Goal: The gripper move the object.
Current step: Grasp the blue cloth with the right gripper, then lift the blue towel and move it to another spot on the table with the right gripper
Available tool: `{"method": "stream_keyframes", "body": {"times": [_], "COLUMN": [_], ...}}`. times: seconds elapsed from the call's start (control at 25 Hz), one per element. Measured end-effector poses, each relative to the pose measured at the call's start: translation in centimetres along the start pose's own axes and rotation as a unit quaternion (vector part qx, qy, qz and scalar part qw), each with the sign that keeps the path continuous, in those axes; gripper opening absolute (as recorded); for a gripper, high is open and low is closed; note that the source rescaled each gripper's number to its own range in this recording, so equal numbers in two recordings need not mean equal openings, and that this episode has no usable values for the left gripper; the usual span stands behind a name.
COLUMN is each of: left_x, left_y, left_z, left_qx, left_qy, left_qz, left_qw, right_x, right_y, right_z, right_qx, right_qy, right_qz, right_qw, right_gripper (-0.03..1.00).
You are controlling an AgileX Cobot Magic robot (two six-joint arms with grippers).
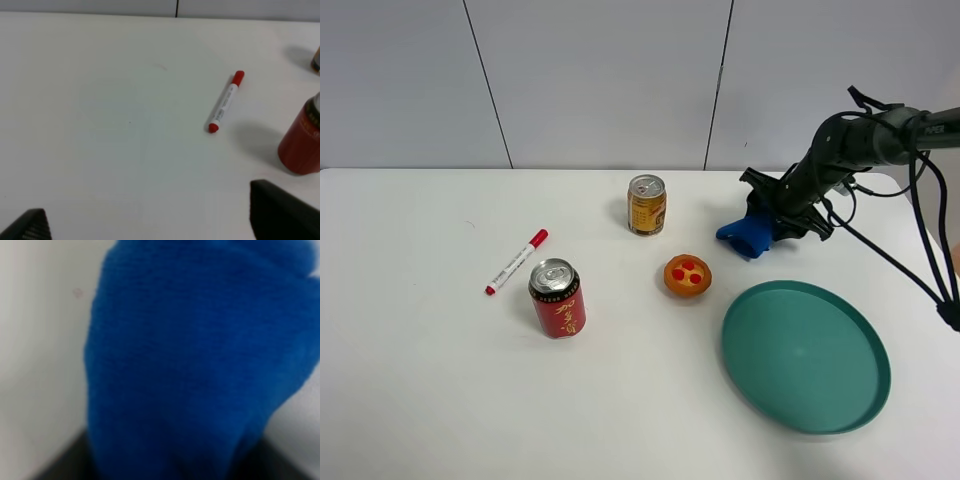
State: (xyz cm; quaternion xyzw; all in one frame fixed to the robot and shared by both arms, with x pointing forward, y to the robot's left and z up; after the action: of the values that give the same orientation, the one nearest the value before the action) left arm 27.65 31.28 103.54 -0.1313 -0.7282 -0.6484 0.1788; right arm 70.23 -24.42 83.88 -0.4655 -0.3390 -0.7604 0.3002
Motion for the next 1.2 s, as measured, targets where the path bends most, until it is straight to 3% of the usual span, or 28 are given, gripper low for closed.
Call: {"method": "stream_keyframes", "body": {"times": [0.04,0.24,0.4,0.56,0.72,1.0,1.2], "left_x": [0.0,0.0,0.0,0.0,0.0,0.0,0.0], "left_y": [0.0,0.0,0.0,0.0,0.0,0.0,0.0], "left_z": [0.0,0.0,0.0,0.0,0.0,0.0,0.0], "left_qx": [0.0,0.0,0.0,0.0,0.0,0.0,0.0], "left_qy": [0.0,0.0,0.0,0.0,0.0,0.0,0.0], "left_qz": [0.0,0.0,0.0,0.0,0.0,0.0,0.0], "left_qw": [1.0,1.0,1.0,1.0,1.0,1.0,1.0], "right_x": [0.0,2.0,10.0,19.8,25.5,26.7,24.2], "right_y": [0.0,0.1,1.3,0.1,-4.0,-15.0,-23.7], "right_z": [0.0,1.1,4.8,10.2,16.1,24.6,28.0], "right_qx": [0.004,0.077,0.144,0.229,0.302,0.422,0.514], "right_qy": [0.0,0.013,0.074,0.151,0.221,0.295,0.304], "right_qz": [0.0,-0.007,-0.078,-0.154,-0.159,-0.098,-0.033], "right_qw": [1.0,0.997,0.984,0.949,0.914,0.852,0.801], "right_gripper": [0.0,0.01,0.01,0.01,0.01,0.01,0.01]}}
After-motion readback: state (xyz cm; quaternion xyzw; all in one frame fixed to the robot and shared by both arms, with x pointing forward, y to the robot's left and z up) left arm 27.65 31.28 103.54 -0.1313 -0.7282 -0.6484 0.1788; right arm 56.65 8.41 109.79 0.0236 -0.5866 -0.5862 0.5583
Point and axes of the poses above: a point on each arm's last joint axis where the gripper is mounted, x pointing back along that axis away from the gripper, z along the wrist's bending axis when the last joint is at zero, y = z × x, the point moved 5 cm from there along -x, pointing out along that axis toward the gripper, and after that the axes turned 3 degrees about x, right-handed, at the moved point
